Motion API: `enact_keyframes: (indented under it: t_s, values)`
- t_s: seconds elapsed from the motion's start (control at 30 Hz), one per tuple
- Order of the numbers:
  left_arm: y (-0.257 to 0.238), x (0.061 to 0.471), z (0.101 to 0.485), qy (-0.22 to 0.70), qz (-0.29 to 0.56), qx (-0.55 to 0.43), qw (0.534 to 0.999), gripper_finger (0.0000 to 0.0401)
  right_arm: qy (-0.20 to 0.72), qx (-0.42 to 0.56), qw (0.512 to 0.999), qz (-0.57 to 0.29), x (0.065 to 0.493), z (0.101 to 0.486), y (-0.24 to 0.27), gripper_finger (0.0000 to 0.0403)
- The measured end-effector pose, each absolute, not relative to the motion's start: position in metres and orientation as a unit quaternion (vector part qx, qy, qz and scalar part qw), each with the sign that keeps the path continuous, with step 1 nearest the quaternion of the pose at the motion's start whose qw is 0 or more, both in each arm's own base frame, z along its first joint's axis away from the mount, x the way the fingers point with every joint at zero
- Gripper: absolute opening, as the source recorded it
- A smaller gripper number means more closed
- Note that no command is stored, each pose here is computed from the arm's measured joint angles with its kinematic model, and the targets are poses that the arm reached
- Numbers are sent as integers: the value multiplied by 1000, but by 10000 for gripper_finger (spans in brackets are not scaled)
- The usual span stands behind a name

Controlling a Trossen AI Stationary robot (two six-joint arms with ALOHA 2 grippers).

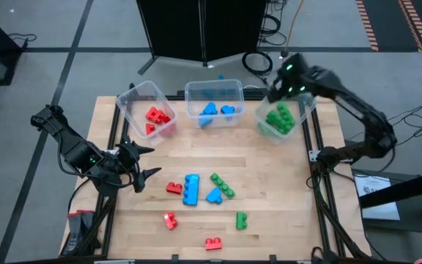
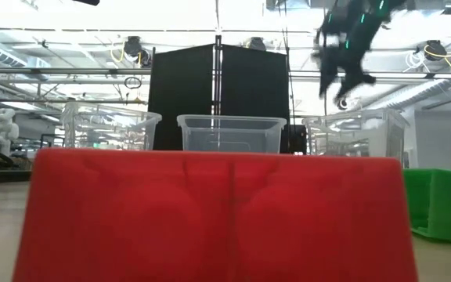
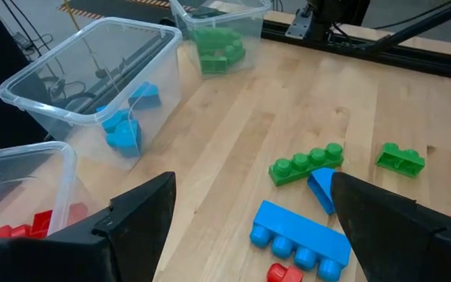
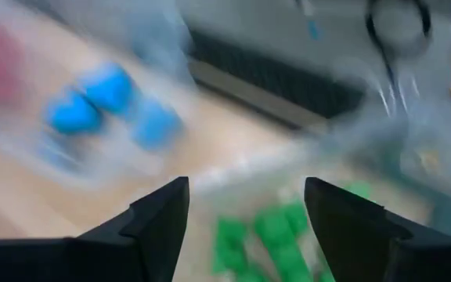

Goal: Sort blocks
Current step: Put the blue game piece into the middle transparent bin

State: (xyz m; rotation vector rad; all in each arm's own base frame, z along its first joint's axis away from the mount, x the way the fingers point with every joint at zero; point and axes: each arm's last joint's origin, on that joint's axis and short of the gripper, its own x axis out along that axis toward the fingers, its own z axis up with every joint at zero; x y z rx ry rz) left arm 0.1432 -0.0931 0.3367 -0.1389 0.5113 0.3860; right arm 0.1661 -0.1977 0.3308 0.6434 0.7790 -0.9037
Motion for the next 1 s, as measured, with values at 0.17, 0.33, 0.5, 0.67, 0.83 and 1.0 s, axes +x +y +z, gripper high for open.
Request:
enact_keyframes:
  t_s: [0.17, 0.33, 0.5, 0.67, 0.83, 1.0]
  values:
    - [-93, 143, 337, 251, 190, -68, 947, 336, 226, 248, 873, -353, 160, 420, -166, 247]
    - [-93, 143, 337, 251, 190, -68, 947, 336, 187, 195, 935, -229, 174, 456, -122, 247]
    - [-93, 143, 336, 253, 190, -66, 946, 336, 247, 164, 950, -100, 219, 440, -80, 247]
    - [-93, 143, 336, 253, 190, -66, 946, 336, 320, 123, 939, 7, 283, 404, -37, 247]
    - [-93, 143, 336, 253, 189, -67, 946, 336, 373, 58, 922, 88, 339, 358, 2, 247]
    - [-93, 143, 336, 255, 188, -67, 946, 336, 414, 2, 899, 141, 373, 323, 33, 247]
